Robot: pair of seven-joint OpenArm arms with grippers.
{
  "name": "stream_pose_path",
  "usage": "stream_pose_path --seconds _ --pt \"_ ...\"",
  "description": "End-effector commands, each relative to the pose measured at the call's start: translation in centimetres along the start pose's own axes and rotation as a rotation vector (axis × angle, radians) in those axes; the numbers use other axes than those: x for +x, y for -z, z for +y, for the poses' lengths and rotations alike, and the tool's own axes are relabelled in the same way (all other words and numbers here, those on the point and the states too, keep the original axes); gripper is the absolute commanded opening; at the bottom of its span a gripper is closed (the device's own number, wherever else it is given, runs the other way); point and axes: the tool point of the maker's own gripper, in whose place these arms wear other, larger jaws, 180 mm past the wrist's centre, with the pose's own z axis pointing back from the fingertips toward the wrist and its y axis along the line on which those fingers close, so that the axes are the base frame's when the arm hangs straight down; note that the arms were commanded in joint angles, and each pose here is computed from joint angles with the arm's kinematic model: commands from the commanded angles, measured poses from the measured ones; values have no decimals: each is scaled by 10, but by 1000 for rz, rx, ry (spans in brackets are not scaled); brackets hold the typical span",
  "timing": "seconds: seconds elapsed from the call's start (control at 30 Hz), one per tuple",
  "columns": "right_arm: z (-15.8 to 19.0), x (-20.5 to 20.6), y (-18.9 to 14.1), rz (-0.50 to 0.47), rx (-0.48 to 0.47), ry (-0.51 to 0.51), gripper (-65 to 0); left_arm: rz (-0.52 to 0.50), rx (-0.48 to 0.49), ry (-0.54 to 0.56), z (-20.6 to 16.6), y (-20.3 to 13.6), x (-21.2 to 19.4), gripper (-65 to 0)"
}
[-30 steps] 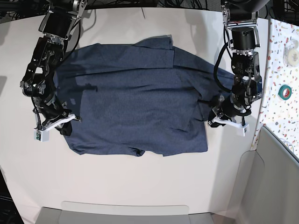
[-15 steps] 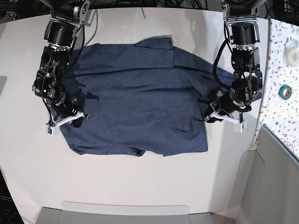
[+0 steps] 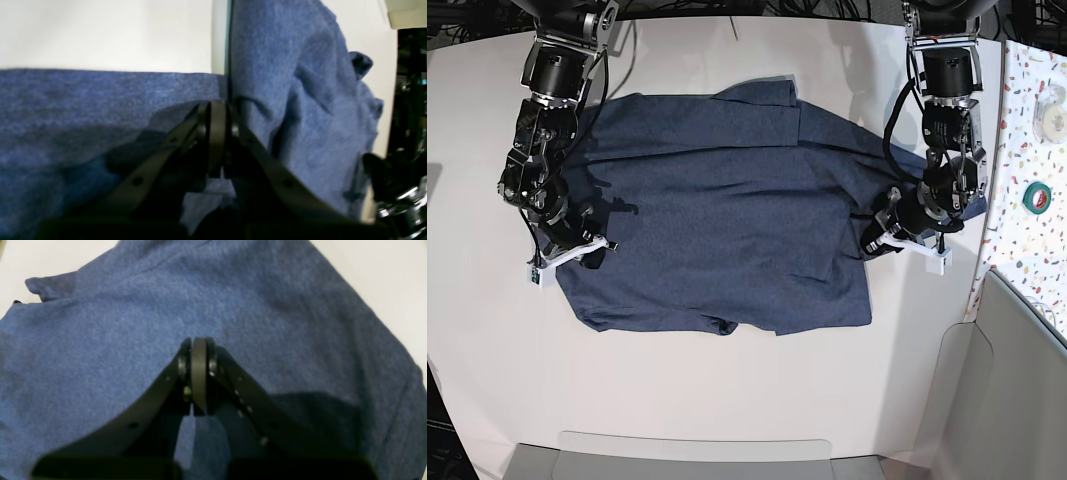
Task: Layout the t-shirt on the table in an organized manner, then fold the t-shirt properly
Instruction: 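Pull the side edges outward with both grippers to smooth the shirt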
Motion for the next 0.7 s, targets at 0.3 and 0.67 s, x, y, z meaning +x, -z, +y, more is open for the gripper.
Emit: stream_pose_path --seconds 0.3,0.67 --pt "-2 22 -3 -57 -12 -30 -650 -80 269 183 58 -9 23 -648" --pt "-32 1 -11 -14 -105 -55 -650 -216 509 277 100 -30 44 -648"
